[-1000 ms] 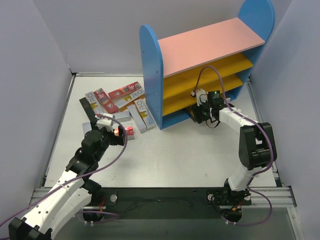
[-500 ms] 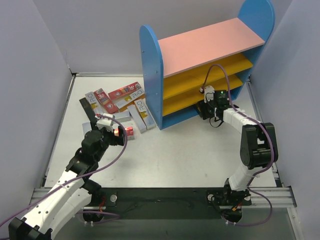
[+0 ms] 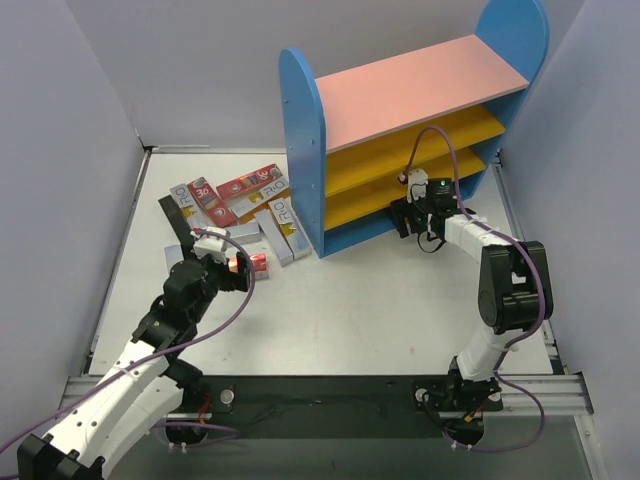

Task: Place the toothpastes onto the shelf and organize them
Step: Move the toothpaste to the shelf.

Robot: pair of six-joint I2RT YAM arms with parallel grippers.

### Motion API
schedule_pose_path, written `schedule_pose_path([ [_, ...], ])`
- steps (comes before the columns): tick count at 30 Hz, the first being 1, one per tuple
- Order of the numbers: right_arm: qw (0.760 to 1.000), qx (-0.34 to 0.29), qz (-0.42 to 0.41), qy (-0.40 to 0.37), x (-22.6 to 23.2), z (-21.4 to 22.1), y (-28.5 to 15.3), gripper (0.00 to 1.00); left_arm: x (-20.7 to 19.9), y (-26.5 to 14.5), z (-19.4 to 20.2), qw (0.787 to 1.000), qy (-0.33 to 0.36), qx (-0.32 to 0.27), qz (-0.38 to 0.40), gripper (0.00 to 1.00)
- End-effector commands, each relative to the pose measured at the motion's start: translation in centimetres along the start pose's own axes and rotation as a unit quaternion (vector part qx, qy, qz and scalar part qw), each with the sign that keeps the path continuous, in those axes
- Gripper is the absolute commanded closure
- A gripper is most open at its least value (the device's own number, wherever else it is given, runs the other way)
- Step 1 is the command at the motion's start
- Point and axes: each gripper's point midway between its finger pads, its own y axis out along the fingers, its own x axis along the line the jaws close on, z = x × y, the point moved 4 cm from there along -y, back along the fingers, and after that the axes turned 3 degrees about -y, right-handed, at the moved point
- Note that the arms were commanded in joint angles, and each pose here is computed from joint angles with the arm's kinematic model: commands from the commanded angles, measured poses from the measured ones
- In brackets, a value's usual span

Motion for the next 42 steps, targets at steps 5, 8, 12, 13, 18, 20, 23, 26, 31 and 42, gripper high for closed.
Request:
schedule_pose_path([
  [5, 0.994, -0.07, 0.036, 0.076, -1.3, -3.2, -2.4, 0.27, 0.1, 0.1, -1.0, 1.0, -0.001, -0.019, -0.002, 0.03],
  [8, 0.99, -0.079, 0.042, 0.112, -1.4, -2.8, -3.8, 0.27, -0.1, 0.0, -1.2, 1.0, -0.003, -0.022, 0.002, 0.03],
  [12, 0.978, -0.077, 0.066, 0.181, -1.6, -1.2, -5.1, 0.28, -0.2, -0.1, -1.5, 1.0, -0.005, -0.028, 0.005, 0.03],
  [13, 0.975, -0.068, 0.071, 0.2, -1.5, -0.4, -5.2, 0.29, -0.1, -0.1, -1.6, 1.0, -0.005, -0.03, 0.006, 0.03],
  [18, 0.933, -0.031, 0.142, 0.328, -2.1, 2.0, -6.4, 0.29, -0.2, -0.3, -2.0, 0.999, -0.009, -0.038, 0.008, 0.03],
  [20, 0.919, -0.01, 0.15, 0.363, -1.7, 2.9, -6.6, 0.29, -0.2, -0.4, -2.2, 0.999, -0.009, -0.04, 0.008, 0.03],
  [23, 0.889, 0.012, 0.155, 0.43, -1.0, 3.6, -6.5, 0.3, -0.2, -0.5, -2.5, 0.999, -0.01, -0.045, 0.009, 0.03],
  [26, 0.864, 0.028, 0.148, 0.48, -0.2, 4.0, -6.0, 0.3, -0.1, -0.5, -2.6, 0.999, -0.012, -0.047, 0.007, 0.03],
  [31, 0.837, 0.058, 0.164, 0.519, 0.0, 4.9, -4.9, 0.32, 0.0, -0.7, -2.9, 0.998, -0.013, -0.053, 0.007, 0.03],
  [42, 0.823, 0.064, 0.157, 0.542, 0.2, 3.0, -1.8, 0.32, 0.0, -0.9, -3.2, 0.998, -0.017, -0.063, 0.007, 0.03],
])
